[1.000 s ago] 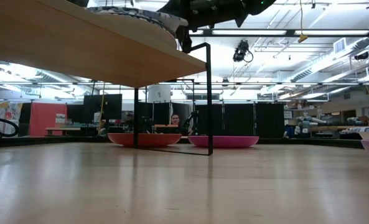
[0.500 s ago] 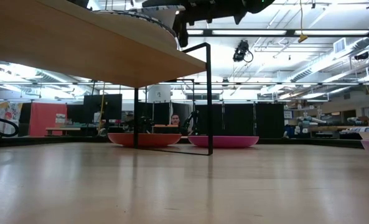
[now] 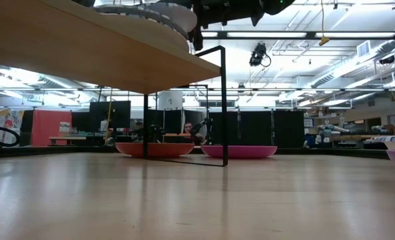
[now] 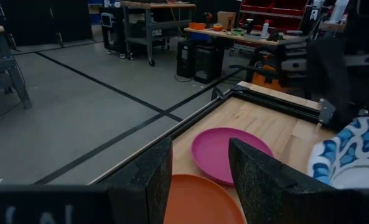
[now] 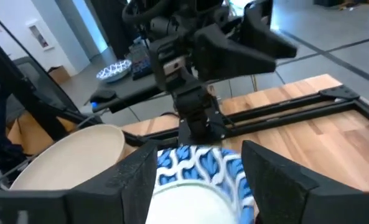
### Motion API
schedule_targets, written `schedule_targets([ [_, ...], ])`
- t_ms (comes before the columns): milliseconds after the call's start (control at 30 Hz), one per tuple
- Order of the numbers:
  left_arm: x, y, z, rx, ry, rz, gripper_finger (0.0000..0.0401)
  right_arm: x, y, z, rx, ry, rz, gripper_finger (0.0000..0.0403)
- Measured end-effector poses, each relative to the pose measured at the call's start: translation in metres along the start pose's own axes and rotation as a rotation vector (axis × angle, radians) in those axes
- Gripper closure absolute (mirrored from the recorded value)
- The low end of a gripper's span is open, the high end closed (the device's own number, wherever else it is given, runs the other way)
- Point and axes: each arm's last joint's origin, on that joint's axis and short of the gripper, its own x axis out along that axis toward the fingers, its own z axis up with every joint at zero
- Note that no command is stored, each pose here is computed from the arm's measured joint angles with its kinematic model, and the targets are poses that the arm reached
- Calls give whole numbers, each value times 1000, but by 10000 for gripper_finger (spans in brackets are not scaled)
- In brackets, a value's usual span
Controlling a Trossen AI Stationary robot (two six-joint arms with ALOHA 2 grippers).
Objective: Place and stack plates onto a shelf
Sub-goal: Stack the pink plate on top of the light brown plate on the shelf
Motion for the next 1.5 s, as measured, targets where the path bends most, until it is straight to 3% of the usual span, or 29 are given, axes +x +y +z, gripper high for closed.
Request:
schedule_targets([
  [300, 0, 0, 0, 0, 0, -1, 237, -20, -15, 21, -75, -52, -42, 153],
  [633, 0, 0, 0, 0, 1, -11, 237, -23, -19, -3, -97, 191, -81, 156],
  [967, 0, -1, 0, 0, 5, -48, 237, -12, -11, -16, -115, 241, -51, 158],
  [1300, 0, -1, 0, 0, 5, -48, 237, -8, -3, -16, -228, 218, -49, 160],
  [1500, 0, -1, 0, 0, 6, -48, 237, -21, -11, -2, -220, 182, -83, 163],
])
